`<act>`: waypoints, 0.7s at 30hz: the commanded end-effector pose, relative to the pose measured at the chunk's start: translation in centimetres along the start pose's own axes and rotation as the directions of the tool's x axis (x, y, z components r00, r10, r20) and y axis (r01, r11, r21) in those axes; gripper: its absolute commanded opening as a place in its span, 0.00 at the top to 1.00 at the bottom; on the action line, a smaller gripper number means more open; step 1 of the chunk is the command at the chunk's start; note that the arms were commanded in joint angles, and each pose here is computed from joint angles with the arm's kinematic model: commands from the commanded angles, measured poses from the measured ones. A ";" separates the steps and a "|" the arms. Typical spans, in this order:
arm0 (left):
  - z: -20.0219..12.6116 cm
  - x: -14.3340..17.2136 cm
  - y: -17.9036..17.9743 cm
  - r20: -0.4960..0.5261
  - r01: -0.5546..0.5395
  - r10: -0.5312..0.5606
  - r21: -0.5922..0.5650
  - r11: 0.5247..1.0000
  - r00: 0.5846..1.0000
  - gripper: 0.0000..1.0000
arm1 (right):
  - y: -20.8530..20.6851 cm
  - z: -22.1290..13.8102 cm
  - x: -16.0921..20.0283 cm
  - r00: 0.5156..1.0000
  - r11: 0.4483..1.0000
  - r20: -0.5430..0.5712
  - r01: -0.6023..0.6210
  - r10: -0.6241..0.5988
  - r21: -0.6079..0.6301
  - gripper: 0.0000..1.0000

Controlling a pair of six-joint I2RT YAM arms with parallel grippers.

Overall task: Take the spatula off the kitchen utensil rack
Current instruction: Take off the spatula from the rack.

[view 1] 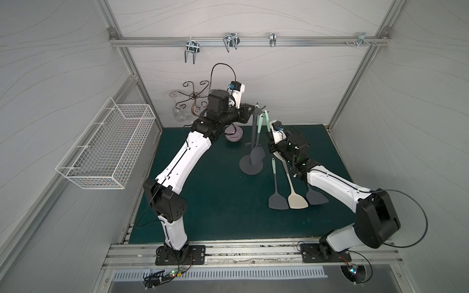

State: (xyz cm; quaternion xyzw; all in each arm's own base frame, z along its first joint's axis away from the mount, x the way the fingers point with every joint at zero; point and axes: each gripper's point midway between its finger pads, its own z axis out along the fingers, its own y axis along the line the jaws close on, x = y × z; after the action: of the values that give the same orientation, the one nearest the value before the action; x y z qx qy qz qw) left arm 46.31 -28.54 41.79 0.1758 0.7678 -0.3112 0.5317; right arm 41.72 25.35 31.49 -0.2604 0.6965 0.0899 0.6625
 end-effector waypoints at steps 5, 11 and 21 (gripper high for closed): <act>1.2 3.9 1.1 -0.140 -0.020 0.019 -0.009 1.000 0.990 0.92 | -5.0 -3.0 -9.5 0.985 0.985 0.168 0.006 -0.035 0.174 1.00; 1.6 4.7 1.4 -0.164 -0.010 0.008 -0.013 1.000 0.986 0.93 | -7.7 -4.4 -8.8 0.937 0.948 0.212 -0.304 0.278 0.098 1.00; 1.6 4.6 1.0 -0.164 0.003 -0.003 0.002 1.000 0.986 0.89 | -5.7 -4.0 -9.1 0.980 0.987 0.153 -0.138 0.125 0.082 1.00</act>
State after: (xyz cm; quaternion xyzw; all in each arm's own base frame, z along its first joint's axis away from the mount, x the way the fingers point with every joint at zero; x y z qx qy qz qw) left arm 46.28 -29.06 41.73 0.1814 0.7668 -0.3243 0.5234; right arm 41.88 20.66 39.99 -0.1665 0.6852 0.1144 0.6998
